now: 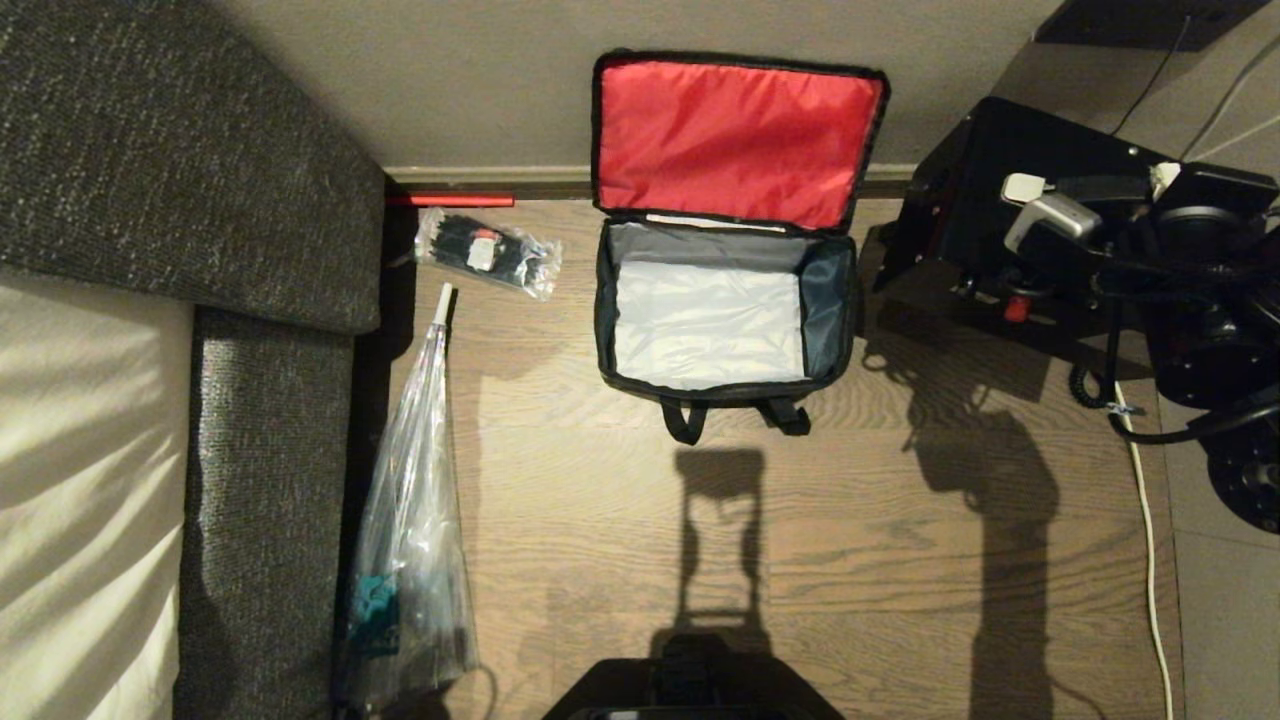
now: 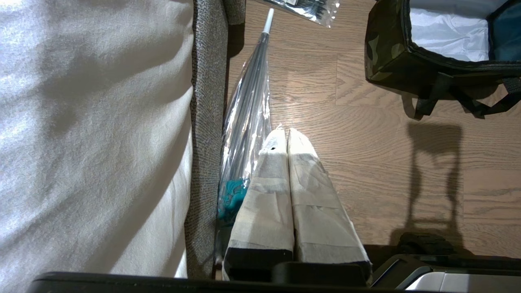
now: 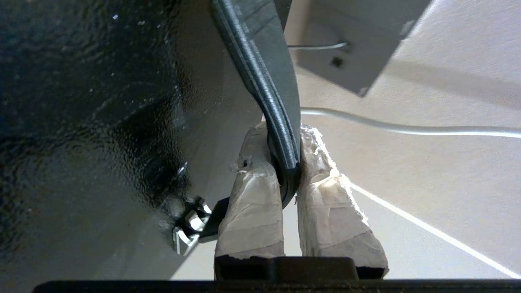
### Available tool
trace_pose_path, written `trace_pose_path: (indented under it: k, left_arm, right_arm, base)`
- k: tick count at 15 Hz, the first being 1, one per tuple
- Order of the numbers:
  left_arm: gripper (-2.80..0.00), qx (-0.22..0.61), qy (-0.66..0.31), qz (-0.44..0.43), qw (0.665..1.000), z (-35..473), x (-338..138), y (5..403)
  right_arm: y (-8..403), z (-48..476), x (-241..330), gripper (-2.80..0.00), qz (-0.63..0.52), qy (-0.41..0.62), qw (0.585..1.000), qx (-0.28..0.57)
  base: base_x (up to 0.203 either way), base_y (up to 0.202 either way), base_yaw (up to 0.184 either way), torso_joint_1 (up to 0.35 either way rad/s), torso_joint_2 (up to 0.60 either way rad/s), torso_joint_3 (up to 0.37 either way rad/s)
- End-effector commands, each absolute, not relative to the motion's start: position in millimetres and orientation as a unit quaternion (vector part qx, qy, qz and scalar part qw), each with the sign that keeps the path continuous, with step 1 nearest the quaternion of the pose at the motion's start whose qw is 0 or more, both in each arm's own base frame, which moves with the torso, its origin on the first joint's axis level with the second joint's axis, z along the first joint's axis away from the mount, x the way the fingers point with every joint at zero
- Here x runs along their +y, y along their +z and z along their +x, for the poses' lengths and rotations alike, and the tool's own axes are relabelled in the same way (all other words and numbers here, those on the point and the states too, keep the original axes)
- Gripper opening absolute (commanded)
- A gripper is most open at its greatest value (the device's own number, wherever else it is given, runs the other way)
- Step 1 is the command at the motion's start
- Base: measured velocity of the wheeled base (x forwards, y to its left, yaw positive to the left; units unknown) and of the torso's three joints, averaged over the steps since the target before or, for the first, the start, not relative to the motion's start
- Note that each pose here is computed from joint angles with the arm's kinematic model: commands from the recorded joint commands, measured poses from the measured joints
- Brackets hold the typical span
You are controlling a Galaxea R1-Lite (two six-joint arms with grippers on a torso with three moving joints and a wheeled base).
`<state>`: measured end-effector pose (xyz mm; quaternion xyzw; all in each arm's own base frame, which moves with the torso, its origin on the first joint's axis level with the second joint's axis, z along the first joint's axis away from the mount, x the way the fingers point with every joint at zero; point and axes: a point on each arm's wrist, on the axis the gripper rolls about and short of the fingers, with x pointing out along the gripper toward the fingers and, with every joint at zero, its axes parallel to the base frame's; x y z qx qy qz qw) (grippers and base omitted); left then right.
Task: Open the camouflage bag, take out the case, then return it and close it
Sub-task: Release the handle
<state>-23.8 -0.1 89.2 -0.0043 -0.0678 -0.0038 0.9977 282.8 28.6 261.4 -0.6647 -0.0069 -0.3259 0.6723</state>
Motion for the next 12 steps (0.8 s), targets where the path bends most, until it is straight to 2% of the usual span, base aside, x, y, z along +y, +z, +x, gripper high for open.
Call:
trace_pose_path:
  k: [1,12]
  left_arm:
    - [-2.80,-0.048,-0.004,-0.004,0.999,-20,0,78]
    - [-2.80,-0.048,-0.004,-0.004,0.999,-20,0,78]
  right_arm:
    - [251,293,26,-2.80,-0.670,-0.322,0.669,0.009]
    - [203,355,28,-2.80,-0.669,-0.298,0.680,0.034]
  base:
    - [0.000,0.000,0.000,0.000,0.00,0.000]
    - [0.000,0.000,0.000,0.000,0.00,0.000]
